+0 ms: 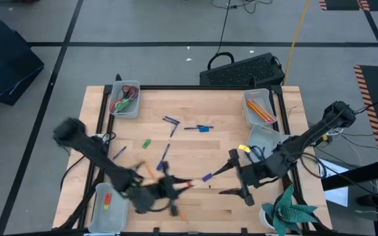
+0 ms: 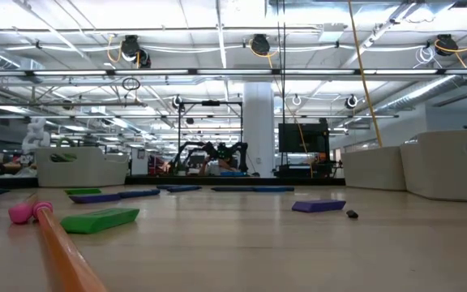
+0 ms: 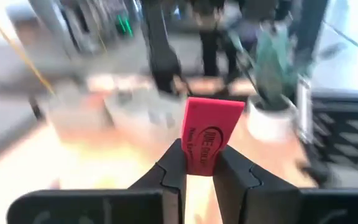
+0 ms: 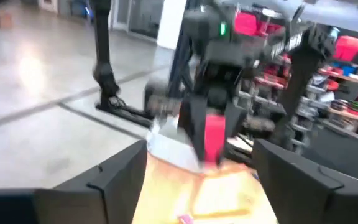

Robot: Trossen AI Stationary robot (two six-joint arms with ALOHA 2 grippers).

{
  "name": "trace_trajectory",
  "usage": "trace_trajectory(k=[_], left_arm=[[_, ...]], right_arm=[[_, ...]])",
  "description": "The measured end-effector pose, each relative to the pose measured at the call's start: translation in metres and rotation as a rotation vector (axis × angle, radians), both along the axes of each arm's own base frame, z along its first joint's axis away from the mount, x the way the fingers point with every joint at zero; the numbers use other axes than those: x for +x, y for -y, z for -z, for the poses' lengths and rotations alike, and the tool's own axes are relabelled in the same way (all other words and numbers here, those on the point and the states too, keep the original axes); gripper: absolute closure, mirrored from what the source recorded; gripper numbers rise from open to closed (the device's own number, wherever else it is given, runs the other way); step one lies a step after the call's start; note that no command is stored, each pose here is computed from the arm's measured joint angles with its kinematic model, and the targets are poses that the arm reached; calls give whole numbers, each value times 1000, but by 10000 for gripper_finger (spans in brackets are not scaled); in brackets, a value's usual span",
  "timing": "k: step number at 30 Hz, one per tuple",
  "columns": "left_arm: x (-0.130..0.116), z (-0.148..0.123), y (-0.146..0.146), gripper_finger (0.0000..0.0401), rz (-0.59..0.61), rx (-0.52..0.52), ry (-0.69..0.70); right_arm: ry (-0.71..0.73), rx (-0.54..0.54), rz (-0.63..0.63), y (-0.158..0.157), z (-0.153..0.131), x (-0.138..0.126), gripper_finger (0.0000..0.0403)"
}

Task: Sort crayons/erasers/pens/pencils in bins
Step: Put the red eraser into the bottom left gray bin

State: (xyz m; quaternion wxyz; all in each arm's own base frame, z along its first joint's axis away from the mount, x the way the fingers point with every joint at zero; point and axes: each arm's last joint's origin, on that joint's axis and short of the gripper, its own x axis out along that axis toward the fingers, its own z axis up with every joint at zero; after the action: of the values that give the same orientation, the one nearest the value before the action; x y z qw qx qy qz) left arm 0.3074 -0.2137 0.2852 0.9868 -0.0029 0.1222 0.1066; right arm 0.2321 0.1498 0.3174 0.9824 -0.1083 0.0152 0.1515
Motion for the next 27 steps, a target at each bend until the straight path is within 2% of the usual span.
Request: trace_trajectory(k=[2,4,7,9,11,14,17,19,23,27], left_arm=[[-25,-11,-15,347,-1,-154,-119],[-49,-23,-30,346,-19,-358,-228],[-84,-40,-49,343,-37,-714,-408],[-101,-47,-51,342,-22,-888,-528],[-113,-51,-48,341,-6,-1037,-640],[-128,-52,-36,340,-13,-1214,-796],[-143,-46,-20,340,-94,-1296,-938],[-152,-39,-9,340,-161,-1312,-1032],[-171,-14,4,339,-375,-1220,-1247],[-176,31,8,339,-511,-1164,-1392]], right_arm=[[-13,-33,40,7,-3,-5,109],[-22,-103,118,16,-6,-10,107],[-19,-253,317,32,-12,-20,108],[11,-277,446,45,-22,-26,111],[43,-235,503,56,-31,-30,115],[51,-79,561,69,-35,-30,120],[-8,84,596,74,-28,-28,121],[-70,164,611,74,-19,-25,121],[-227,174,614,65,7,-15,121],[-328,217,579,49,30,0,122]])
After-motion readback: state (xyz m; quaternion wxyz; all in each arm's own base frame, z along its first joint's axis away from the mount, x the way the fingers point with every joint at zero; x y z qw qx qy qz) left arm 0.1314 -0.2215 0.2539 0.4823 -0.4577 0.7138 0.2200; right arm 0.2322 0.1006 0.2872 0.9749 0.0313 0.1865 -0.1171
